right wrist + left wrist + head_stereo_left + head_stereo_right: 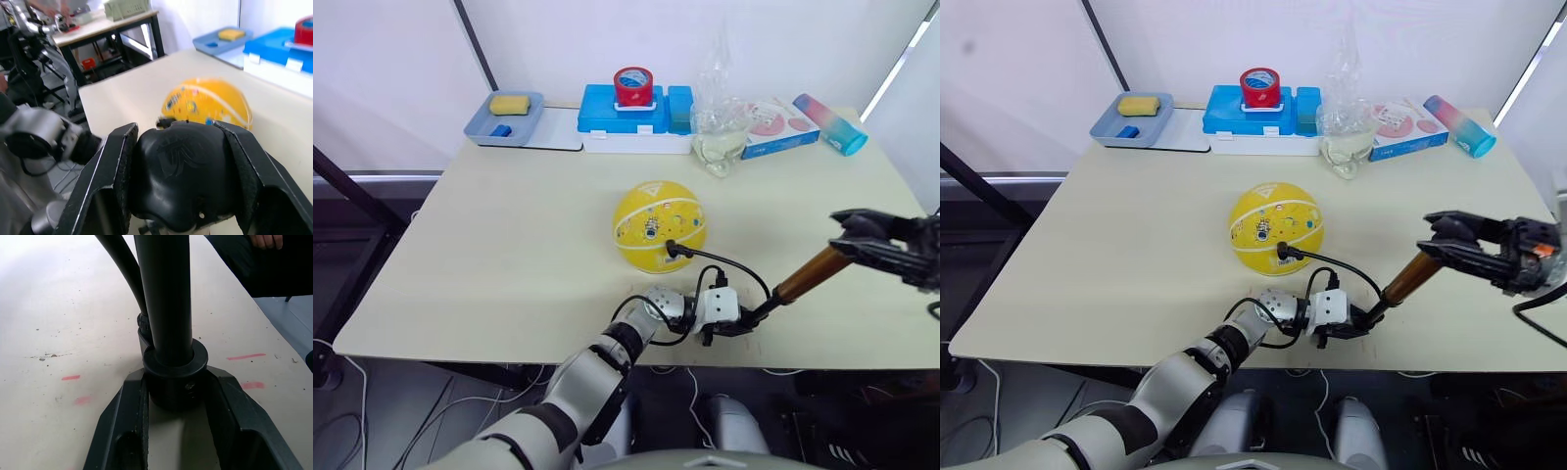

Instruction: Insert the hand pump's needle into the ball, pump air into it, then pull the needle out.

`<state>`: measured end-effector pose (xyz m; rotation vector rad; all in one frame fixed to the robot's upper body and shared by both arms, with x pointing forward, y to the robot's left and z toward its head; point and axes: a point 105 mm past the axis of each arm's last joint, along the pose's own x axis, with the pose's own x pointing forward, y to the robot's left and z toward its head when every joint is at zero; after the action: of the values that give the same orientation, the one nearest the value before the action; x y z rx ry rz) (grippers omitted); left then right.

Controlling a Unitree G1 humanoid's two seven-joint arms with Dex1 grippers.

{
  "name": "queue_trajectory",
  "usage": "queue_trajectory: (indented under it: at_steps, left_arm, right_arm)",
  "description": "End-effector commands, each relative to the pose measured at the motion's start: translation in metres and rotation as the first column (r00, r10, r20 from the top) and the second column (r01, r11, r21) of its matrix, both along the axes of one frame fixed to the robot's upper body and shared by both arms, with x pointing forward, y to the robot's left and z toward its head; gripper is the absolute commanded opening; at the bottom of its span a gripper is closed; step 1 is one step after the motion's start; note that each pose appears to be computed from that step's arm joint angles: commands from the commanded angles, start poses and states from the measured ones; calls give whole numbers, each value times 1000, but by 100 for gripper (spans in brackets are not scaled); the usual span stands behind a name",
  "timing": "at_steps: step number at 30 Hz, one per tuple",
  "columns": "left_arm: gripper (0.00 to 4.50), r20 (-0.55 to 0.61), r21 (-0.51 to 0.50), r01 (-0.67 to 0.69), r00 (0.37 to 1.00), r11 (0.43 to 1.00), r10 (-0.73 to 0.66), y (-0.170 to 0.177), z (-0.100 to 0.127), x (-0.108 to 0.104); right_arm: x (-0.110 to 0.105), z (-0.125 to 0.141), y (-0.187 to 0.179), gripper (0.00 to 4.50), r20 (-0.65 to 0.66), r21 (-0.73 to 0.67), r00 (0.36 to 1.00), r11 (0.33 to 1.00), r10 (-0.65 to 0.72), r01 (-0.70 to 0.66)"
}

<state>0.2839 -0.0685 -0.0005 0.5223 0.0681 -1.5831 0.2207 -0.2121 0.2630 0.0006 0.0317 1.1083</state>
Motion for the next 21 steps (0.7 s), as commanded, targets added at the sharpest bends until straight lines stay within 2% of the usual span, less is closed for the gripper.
queue_trajectory:
  at_steps: [1, 3, 6, 10, 18, 21]
  left_arm:
    - [113, -58, 96, 42, 998, 994, -36, 9, -26, -16]
    - [113, -60, 98, 44, 997, 994, -38, 10, -27, -16]
    - [113, -60, 99, 45, 997, 994, -39, 9, -27, -17]
    - [113, -60, 96, 48, 997, 994, -43, 7, -26, -17]
    - [113, -82, 114, 59, 995, 992, -50, 6, -29, -20]
    - [113, -99, 129, 57, 994, 990, -44, 7, -31, -20]
  right_arm:
    - [-8, 39, -8, 192, 130, 37, 991, 998, -45, 41]
    - [-9, 40, -7, 192, 119, 26, 992, 999, -36, 33]
    - [-7, 22, -1, 192, 63, -10, 998, 1000, -22, 23]
    - [-5, -26, 17, 192, -32, -49, 999, 998, 25, -26]
    - [2, -113, 34, 192, -110, -159, 994, 986, 25, -42]
    - [2, -127, 40, 192, -100, -182, 994, 982, 39, -57]
